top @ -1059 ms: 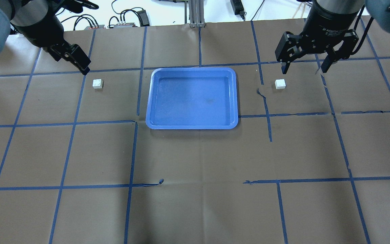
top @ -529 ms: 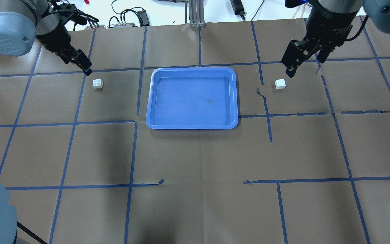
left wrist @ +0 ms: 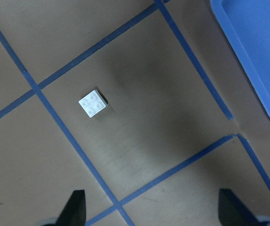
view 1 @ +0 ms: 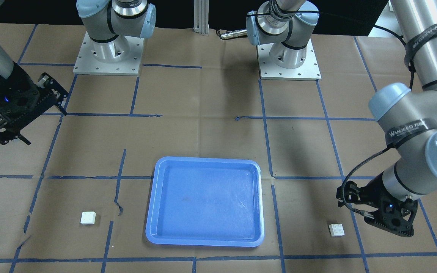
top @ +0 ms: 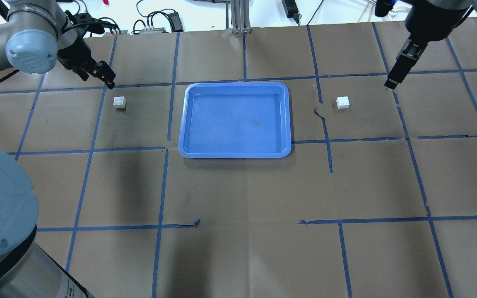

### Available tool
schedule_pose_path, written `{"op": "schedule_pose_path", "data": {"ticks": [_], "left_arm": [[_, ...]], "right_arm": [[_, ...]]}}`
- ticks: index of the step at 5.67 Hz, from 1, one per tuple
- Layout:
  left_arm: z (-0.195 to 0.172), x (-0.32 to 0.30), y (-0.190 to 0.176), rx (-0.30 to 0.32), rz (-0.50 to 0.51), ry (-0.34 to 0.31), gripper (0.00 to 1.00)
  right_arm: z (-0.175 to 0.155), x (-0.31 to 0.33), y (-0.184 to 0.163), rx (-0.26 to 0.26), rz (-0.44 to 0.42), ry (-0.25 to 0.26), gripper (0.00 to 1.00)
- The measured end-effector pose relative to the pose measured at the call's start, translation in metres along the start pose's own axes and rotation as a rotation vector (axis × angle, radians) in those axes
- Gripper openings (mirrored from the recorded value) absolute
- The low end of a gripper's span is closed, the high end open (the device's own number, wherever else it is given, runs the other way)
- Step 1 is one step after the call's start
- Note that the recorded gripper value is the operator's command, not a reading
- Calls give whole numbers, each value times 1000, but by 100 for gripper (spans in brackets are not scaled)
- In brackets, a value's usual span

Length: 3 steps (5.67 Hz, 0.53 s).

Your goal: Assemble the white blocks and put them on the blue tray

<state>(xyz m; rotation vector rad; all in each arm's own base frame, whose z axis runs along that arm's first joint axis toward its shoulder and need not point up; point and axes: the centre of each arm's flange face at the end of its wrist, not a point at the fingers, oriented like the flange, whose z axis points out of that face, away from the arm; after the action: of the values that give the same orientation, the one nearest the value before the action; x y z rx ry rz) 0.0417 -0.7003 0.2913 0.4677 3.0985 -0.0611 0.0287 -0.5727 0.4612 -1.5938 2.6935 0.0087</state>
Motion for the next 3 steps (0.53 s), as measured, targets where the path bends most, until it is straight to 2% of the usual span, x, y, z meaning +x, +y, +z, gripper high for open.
{"op": "schedule_pose_path", "data": {"ticks": [1,2,3], "left_arm": [[25,-6,-5,-5,-98,0,95],[53,-9,-10,-10,-153,3,94],[76,-11,-13,-21,-190,12,94]], "right_arm": [[6,16,9,6,-176,18,100],[16,33,16,10,-318,24,100],[32,50,17,47,-414,21,100]]}}
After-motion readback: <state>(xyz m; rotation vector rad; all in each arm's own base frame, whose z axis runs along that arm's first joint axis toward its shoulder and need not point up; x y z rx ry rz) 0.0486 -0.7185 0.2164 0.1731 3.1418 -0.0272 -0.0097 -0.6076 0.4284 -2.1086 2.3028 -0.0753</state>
